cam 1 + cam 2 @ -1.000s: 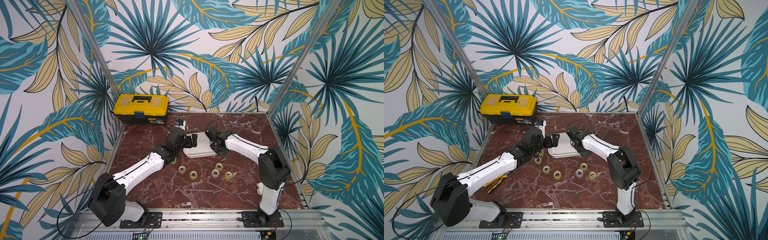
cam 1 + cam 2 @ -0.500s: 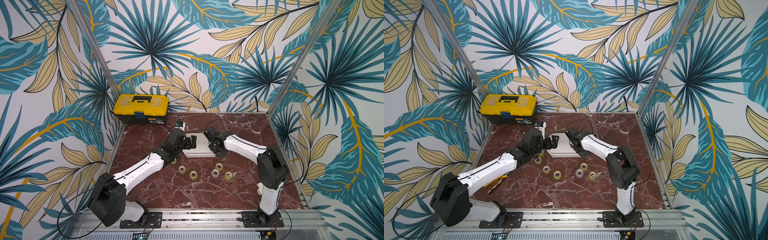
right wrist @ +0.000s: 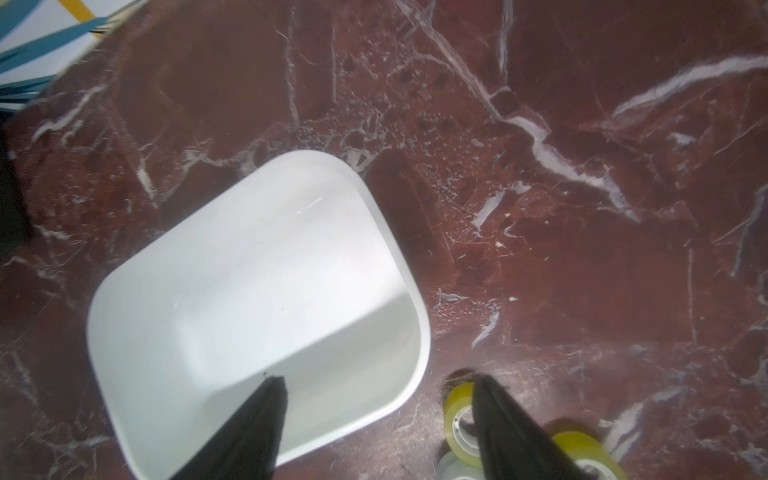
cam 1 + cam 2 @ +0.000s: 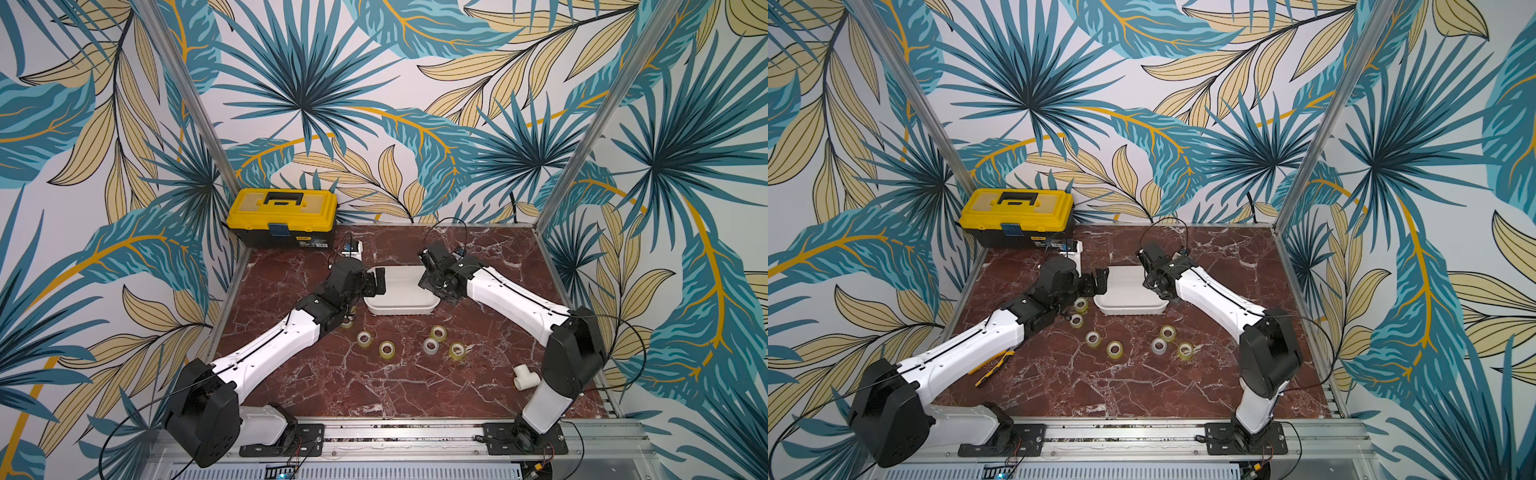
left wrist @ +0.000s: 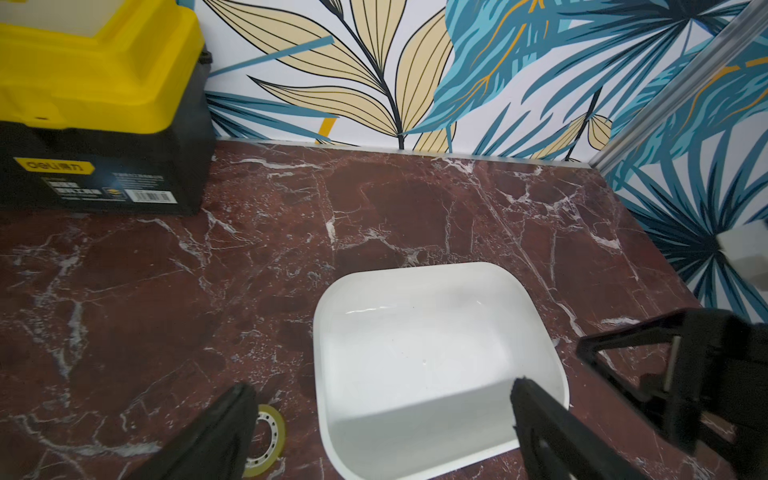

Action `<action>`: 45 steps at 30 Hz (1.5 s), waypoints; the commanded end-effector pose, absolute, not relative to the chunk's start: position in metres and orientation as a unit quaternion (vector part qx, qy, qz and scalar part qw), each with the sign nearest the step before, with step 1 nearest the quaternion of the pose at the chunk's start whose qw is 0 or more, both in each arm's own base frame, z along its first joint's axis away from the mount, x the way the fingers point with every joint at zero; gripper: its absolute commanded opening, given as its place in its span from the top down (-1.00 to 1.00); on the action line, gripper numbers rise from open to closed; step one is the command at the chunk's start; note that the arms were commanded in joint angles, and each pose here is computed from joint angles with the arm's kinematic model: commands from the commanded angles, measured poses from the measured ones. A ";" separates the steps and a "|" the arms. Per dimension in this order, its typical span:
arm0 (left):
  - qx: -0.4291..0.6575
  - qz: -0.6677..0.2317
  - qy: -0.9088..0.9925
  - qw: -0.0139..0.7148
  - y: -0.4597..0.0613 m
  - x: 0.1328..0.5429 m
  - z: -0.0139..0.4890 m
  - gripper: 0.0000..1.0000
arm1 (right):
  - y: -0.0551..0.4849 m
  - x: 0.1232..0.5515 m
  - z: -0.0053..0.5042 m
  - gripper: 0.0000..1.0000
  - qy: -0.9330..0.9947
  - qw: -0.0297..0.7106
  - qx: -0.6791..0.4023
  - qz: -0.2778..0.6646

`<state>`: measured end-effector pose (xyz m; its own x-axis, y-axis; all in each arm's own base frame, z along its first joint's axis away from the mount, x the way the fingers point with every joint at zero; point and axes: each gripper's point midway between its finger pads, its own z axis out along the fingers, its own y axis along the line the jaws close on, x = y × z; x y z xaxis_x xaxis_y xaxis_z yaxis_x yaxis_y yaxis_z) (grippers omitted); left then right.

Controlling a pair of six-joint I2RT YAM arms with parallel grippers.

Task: Put the transparent tape into the storage box
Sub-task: Move the storage box to the center of the board, then pick up the tape at the center of the board.

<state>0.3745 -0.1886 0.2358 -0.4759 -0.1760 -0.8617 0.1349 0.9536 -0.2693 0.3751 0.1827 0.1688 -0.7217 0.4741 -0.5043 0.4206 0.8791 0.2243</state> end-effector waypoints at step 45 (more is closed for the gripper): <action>-0.031 -0.074 0.902 0.425 -0.153 0.356 0.176 -1.00 | 0.114 0.217 0.025 0.11 0.986 0.024 0.167 0.005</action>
